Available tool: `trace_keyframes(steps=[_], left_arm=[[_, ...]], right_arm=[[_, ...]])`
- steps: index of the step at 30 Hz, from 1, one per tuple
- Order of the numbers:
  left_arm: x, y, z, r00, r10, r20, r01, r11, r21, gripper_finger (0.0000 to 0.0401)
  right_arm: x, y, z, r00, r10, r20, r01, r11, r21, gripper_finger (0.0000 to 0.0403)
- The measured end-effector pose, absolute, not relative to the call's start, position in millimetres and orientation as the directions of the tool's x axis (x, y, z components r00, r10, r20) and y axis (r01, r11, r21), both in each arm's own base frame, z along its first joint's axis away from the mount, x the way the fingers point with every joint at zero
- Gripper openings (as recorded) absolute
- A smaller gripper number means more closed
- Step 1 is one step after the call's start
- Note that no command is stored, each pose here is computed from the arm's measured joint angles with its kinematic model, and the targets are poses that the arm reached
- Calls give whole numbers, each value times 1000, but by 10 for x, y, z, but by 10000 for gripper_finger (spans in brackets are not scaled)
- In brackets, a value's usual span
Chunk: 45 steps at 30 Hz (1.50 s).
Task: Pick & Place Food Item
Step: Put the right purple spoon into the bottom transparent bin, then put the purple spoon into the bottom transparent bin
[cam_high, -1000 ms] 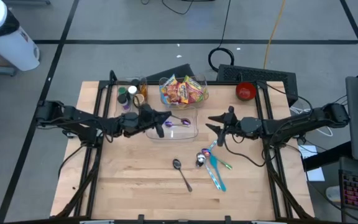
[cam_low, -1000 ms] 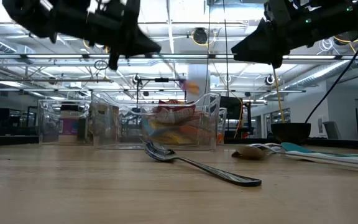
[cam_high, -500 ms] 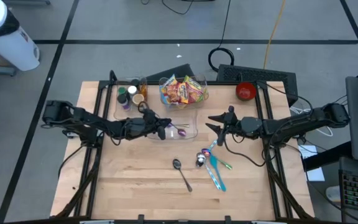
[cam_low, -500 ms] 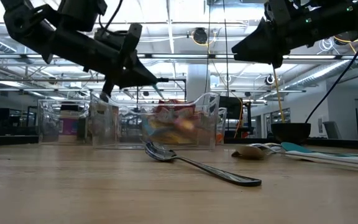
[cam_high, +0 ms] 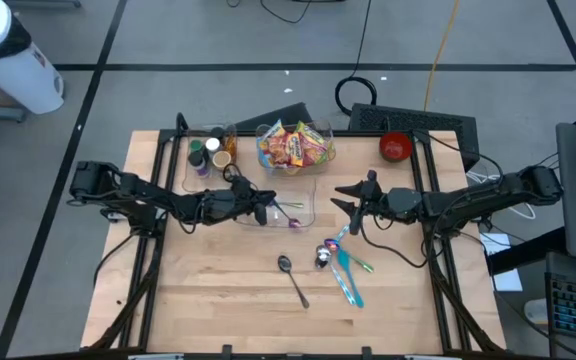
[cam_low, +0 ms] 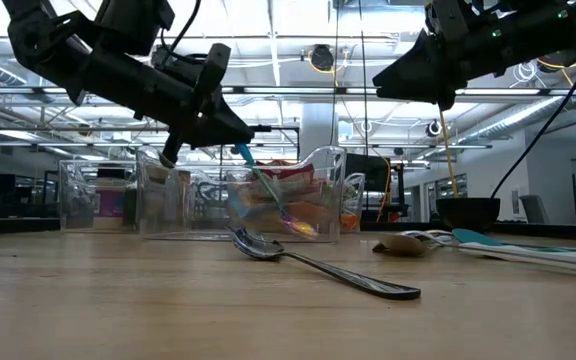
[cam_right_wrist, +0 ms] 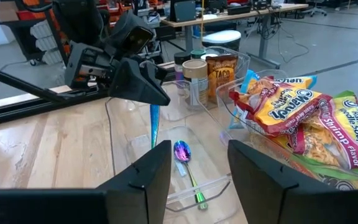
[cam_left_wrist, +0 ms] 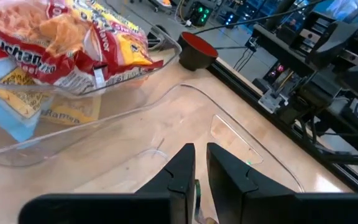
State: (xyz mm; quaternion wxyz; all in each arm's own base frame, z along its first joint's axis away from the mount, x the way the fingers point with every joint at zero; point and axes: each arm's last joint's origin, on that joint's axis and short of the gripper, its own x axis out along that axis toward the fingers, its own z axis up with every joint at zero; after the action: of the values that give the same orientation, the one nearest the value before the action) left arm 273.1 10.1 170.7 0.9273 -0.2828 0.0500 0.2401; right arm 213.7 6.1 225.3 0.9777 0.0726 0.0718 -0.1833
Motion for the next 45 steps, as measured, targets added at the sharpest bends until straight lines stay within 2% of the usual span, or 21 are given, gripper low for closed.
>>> trace_keyframes(steps=[3,5,11,14,20,23,28,32,38,45], left_arm=[[2732,101,1711,881,416,-225,-472,734,-489,53],[2734,99,1714,886,407,-223,-463,745,-480,72],[2742,110,1776,900,401,-171,-433,777,-457,172],[2734,118,1857,926,354,-130,-374,814,-445,219],[2644,94,2112,972,233,-39,-229,890,-394,270],[2599,73,2219,975,221,7,-203,910,-361,277],[2586,56,2234,977,213,7,-199,921,-336,272],[2594,56,2198,977,214,-19,-209,921,-330,263],[2594,56,2176,976,214,-40,-215,920,-326,259],[2594,57,2175,976,215,-42,-216,920,-326,262]], right_arm=[[2137,62,2252,923,-348,-167,369,922,115,155],[2137,62,2251,922,-348,-169,369,923,115,155],[2135,62,2239,920,-347,-180,370,923,109,155],[2135,66,2240,922,-342,-180,364,925,111,154],[2143,169,2227,969,-142,-201,170,976,134,159],[2131,236,2188,969,-53,-243,91,985,147,165],[2106,388,2064,938,7,-346,30,994,101,166],[2092,559,1944,902,69,-426,-3,988,155,167],[1940,677,1560,716,-57,-696,152,985,76,173],[1887,845,1393,649,-44,-759,167,982,86,170]])
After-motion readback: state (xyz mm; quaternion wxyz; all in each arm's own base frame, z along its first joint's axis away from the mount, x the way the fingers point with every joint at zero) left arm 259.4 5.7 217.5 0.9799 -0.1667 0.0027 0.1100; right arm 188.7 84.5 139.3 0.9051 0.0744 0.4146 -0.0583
